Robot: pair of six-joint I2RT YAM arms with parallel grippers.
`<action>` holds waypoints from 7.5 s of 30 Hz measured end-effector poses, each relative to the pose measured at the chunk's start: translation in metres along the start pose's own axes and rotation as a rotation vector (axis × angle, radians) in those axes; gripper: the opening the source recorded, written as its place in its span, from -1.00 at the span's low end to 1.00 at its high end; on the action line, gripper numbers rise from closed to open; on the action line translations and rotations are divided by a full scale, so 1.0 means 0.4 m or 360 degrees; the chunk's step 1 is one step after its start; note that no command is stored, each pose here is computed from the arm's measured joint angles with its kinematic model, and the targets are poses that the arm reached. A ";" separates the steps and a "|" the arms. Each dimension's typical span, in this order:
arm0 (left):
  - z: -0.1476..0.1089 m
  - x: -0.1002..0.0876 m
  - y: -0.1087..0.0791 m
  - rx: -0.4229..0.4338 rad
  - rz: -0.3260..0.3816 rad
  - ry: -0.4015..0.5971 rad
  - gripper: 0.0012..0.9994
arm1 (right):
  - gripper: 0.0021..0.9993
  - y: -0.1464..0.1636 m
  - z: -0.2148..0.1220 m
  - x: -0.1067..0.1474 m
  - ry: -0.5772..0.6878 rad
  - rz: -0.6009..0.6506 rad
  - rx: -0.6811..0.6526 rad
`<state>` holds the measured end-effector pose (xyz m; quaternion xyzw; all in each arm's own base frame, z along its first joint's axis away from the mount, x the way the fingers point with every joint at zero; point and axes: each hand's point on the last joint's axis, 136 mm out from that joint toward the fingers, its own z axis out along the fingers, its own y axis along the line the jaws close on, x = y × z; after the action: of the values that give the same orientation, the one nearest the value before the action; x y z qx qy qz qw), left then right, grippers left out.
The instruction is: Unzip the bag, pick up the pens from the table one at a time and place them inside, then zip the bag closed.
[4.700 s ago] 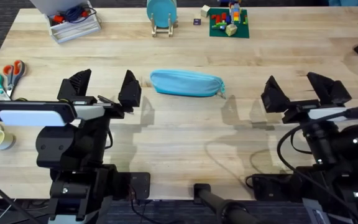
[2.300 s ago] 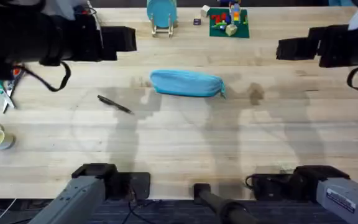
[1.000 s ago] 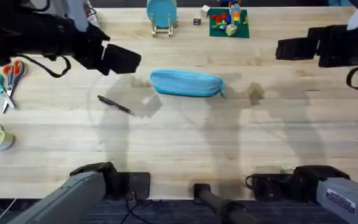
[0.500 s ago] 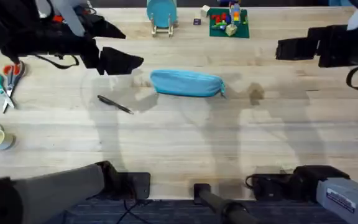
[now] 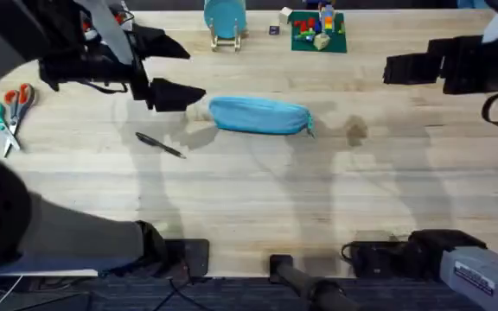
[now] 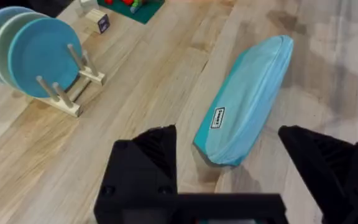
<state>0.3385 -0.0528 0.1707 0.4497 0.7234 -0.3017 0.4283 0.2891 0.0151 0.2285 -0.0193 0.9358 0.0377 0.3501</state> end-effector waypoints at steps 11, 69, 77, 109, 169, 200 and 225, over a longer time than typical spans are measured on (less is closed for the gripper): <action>0.044 0.057 0.015 0.0108 -0.0046 -0.0081 0.98 | 1.00 0.000 0.000 0.000 0.0000 0.0000 0.0000; 0.157 0.153 -0.019 0.0367 -0.0140 -0.0157 -0.91 | 1.00 0.000 -0.001 0.031 0.0080 -0.0066 -0.0002; 0.157 0.153 -0.019 0.0367 -0.0140 -0.0157 -0.92 | 1.00 0.000 -0.001 0.031 0.0079 -0.0066 -0.0002; 0.157 0.153 -0.019 0.0367 -0.0140 -0.0157 -0.92 | 1.00 0.153 0.099 0.103 0.0371 -0.0356 -0.0686; 0.157 0.152 -0.019 0.0367 -0.0140 -0.0157 -0.92 | 1.00 0.194 0.252 0.168 0.0492 -0.0710 -0.1052; 0.157 0.153 -0.019 0.0367 -0.0139 -0.0157 -0.92 | 0.99 0.236 0.333 0.235 0.0652 -0.0758 -0.1160; 0.157 0.153 -0.019 0.0367 -0.0140 -0.0157 -0.92 | 0.94 0.321 0.357 0.207 0.0498 -0.0963 -0.1205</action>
<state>0.3396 -0.0836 0.0883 0.4484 0.6810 -0.4230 0.3952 0.3121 0.1541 0.0742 -0.4205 0.8502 0.2678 0.1693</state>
